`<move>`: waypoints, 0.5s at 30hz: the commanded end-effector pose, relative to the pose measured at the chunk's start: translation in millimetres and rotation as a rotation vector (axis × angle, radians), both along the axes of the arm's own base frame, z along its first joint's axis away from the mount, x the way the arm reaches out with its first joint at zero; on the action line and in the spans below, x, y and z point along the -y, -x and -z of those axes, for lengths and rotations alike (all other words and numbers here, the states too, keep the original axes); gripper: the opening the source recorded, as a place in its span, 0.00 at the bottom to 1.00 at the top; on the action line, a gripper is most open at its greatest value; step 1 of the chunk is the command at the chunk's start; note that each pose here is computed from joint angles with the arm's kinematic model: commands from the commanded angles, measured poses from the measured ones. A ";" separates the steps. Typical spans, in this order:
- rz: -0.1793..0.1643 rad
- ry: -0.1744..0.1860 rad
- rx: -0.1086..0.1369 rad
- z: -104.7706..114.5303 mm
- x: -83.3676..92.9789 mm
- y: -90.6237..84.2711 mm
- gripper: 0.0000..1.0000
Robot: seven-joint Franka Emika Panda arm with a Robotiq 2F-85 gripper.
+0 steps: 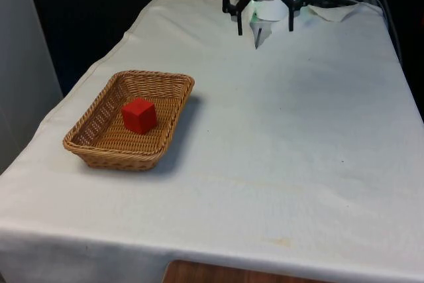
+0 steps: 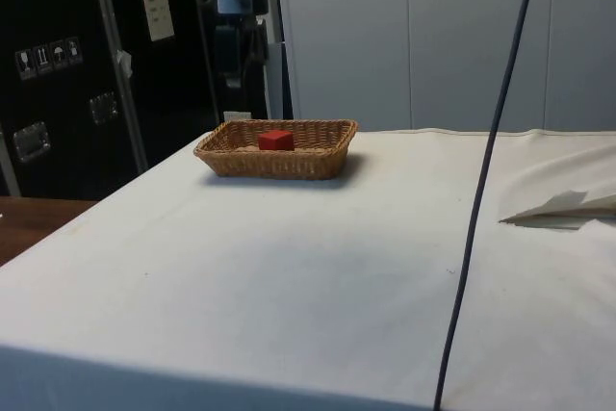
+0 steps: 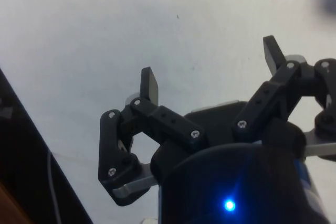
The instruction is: Pick up the cube and place it into the basket.
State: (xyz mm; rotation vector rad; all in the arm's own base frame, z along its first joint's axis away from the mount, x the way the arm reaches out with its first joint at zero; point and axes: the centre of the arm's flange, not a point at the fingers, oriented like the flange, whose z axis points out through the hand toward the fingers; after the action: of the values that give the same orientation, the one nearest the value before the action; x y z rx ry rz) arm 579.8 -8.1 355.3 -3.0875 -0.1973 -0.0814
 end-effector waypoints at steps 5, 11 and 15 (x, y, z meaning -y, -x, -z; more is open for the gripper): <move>-0.023 0.014 0.014 -6.7 -5.6 4.0 1.00; -0.044 0.024 0.018 -10.1 -11.7 6.9 1.00; -0.056 0.031 0.018 -11.6 -17.2 10.2 1.00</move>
State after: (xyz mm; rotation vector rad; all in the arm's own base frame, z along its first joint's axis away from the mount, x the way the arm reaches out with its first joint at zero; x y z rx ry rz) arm 571.3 7.5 365.6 -3.0992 -0.2875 -0.0941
